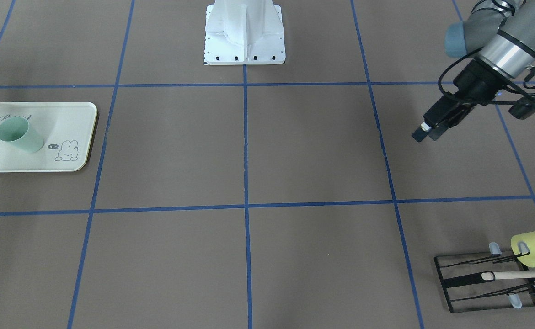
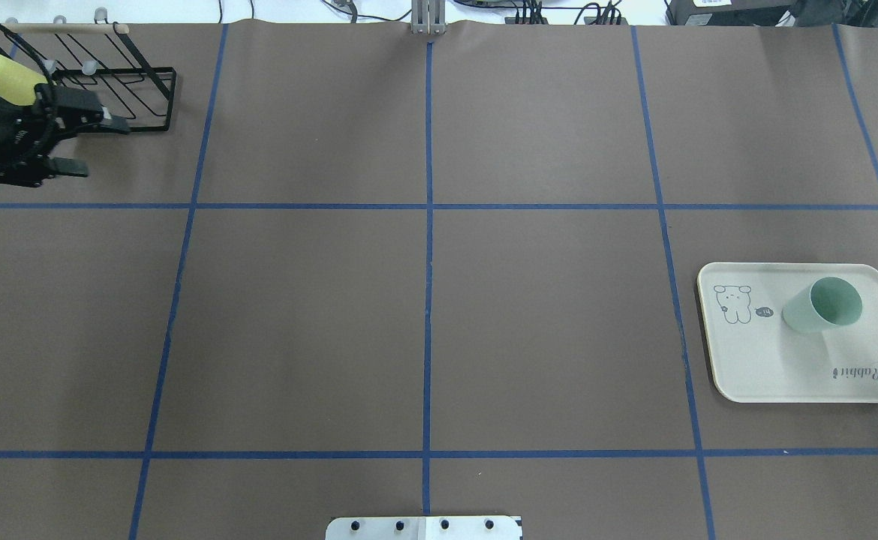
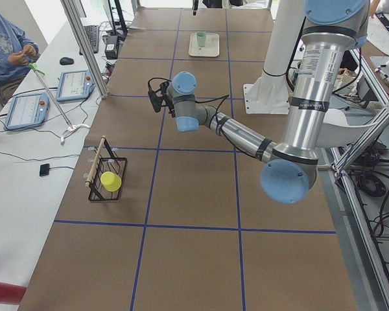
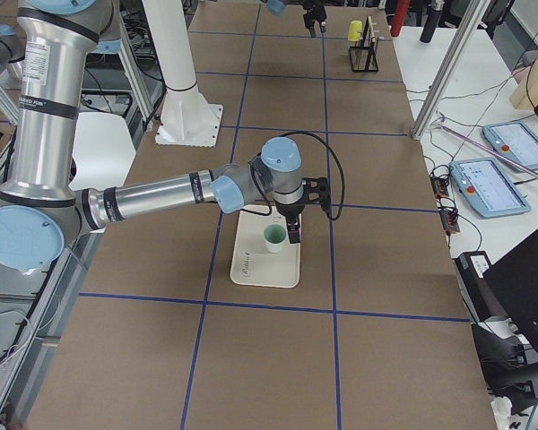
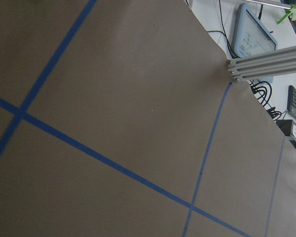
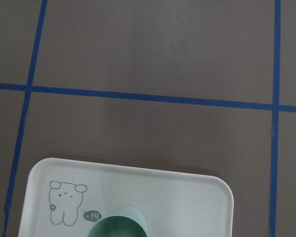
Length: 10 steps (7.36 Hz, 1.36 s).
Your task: Left arm grabs green cup and hands to right arm on tray
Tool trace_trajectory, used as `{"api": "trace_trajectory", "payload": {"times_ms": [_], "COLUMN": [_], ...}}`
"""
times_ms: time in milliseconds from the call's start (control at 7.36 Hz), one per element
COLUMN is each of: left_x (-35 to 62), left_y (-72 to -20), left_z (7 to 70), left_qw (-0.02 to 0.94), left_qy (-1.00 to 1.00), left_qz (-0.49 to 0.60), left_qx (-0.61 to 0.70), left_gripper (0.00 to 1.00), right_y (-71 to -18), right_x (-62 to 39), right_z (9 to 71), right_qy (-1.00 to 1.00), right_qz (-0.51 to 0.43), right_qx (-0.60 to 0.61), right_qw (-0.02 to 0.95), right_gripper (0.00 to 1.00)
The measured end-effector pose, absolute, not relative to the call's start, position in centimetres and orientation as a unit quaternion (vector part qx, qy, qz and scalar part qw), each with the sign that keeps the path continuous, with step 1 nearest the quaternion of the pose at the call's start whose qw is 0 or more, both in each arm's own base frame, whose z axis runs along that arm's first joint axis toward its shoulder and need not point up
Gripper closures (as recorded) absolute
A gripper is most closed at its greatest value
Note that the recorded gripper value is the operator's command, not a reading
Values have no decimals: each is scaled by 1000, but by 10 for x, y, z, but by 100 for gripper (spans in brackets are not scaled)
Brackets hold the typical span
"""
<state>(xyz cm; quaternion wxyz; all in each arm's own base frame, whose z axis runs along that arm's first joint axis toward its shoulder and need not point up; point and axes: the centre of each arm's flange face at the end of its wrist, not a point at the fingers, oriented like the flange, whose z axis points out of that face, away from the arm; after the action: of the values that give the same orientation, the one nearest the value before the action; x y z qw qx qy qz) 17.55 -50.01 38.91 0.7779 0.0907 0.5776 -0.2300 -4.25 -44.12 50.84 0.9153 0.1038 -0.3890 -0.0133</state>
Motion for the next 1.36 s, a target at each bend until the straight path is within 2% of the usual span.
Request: {"api": "trace_trajectory", "payload": {"times_ms": [408,679,1359], "left_x": [71,24,-50], "left_y": [-479,-446,-403], "left_z": [511,569,596], "left_qw": [892,921,923], "left_qy": [393,336,371], "left_qz": [-65,41,81], "left_qx": [213,195,66], "left_gripper": [0,0,0], "right_y": [-449,-451,-479], "right_x": [-42,-44,-26], "right_z": [501,509,521], "right_qy": [-388,-385,-364], "right_qz": [-18,-28,-84], "right_qx": [111,101,64], "right_qw": [915,917,925], "right_gripper": [1,1,1]}}
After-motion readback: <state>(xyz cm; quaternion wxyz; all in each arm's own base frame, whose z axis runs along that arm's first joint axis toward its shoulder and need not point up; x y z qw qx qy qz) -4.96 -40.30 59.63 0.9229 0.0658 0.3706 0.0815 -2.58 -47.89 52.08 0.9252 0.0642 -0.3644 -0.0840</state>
